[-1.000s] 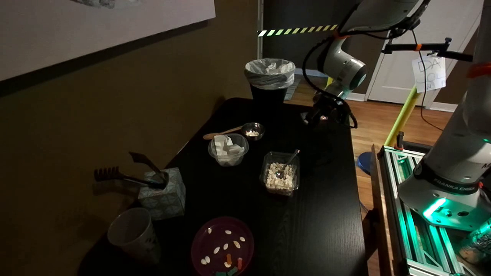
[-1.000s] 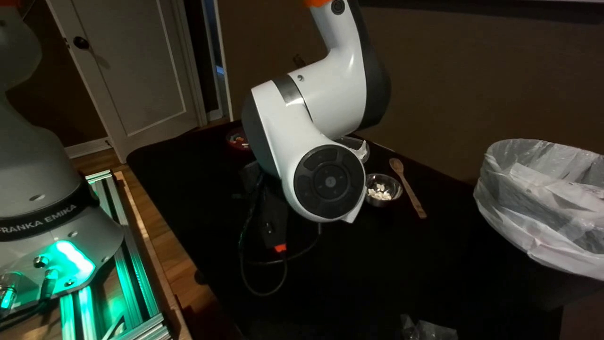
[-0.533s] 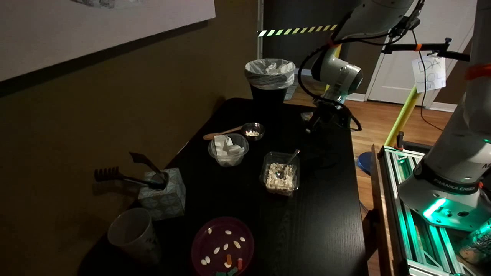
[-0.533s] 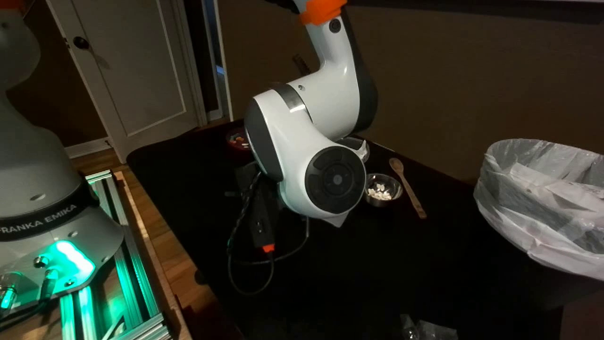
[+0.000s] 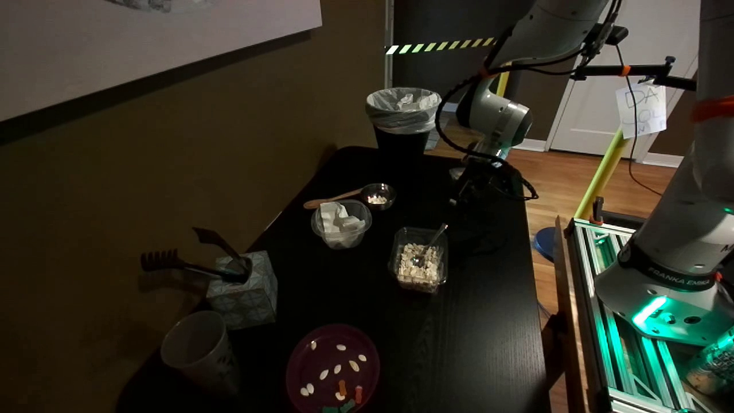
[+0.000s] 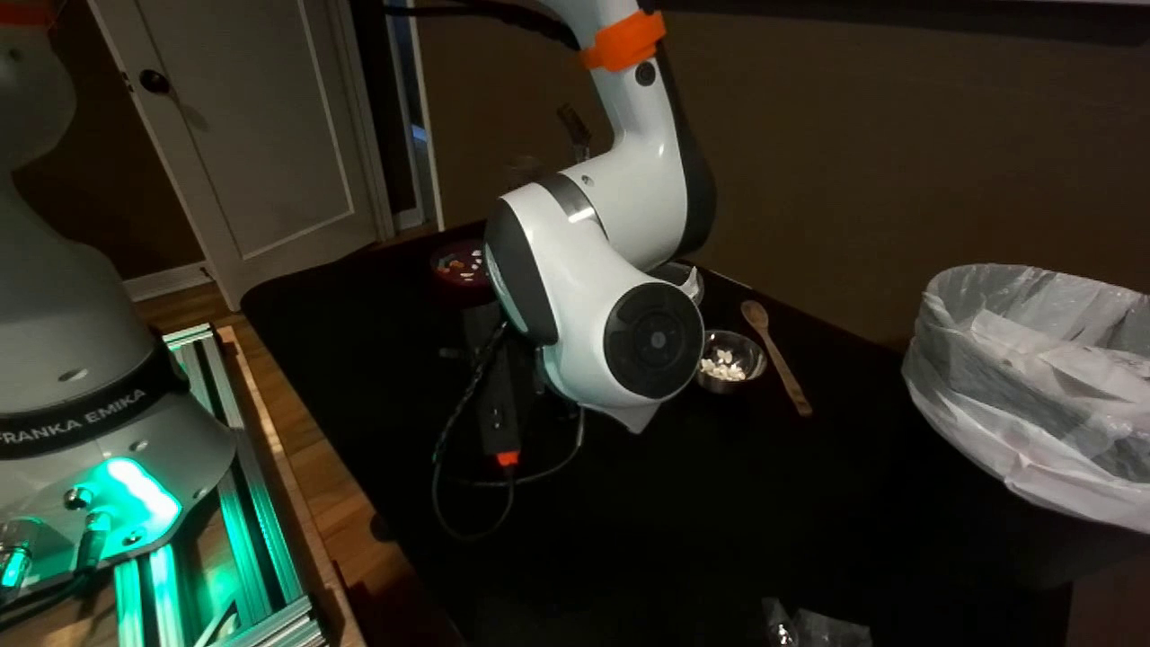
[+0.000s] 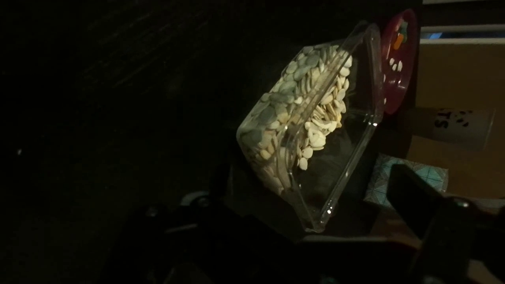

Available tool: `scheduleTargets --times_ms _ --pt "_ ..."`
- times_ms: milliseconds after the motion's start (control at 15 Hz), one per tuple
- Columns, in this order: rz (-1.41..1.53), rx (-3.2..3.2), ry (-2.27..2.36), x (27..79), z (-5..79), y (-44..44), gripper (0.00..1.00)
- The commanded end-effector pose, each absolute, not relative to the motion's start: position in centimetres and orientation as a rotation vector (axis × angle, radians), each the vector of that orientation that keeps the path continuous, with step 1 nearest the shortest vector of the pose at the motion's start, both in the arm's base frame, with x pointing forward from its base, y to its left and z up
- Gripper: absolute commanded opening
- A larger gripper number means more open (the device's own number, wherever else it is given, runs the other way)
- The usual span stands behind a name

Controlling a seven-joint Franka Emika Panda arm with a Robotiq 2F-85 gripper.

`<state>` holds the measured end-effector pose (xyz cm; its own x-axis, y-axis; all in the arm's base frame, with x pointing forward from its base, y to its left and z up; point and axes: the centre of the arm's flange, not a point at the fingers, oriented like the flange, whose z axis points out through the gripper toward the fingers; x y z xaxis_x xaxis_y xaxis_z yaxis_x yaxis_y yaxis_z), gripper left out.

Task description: Remove the silver spoon from the lunchbox and put it in the other lunchbox in the front

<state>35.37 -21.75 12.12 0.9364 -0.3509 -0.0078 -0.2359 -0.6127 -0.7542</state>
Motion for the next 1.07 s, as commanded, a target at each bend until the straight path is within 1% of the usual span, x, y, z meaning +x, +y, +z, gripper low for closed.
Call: scheduleTargets --times_ms 0,400,533,733,800,867,1000 --pt "-0.107 -2.234 0.435 36.7 10.3 -21.7 1.00" --pt "-0.050 -2.188 0.511 38.4 8.8 -21.2 1.00" --pt "-0.052 -2.169 0.537 38.5 8.8 -21.2 0.91" --pt "-0.045 -2.150 0.566 38.5 9.1 -21.5 0.87" --pt "-0.038 -2.148 0.583 38.3 9.2 -21.6 0.88" --pt "-0.029 -2.148 0.599 37.9 9.5 -21.7 0.85" --pt "-0.039 -2.141 0.627 37.3 9.9 -21.9 0.87"
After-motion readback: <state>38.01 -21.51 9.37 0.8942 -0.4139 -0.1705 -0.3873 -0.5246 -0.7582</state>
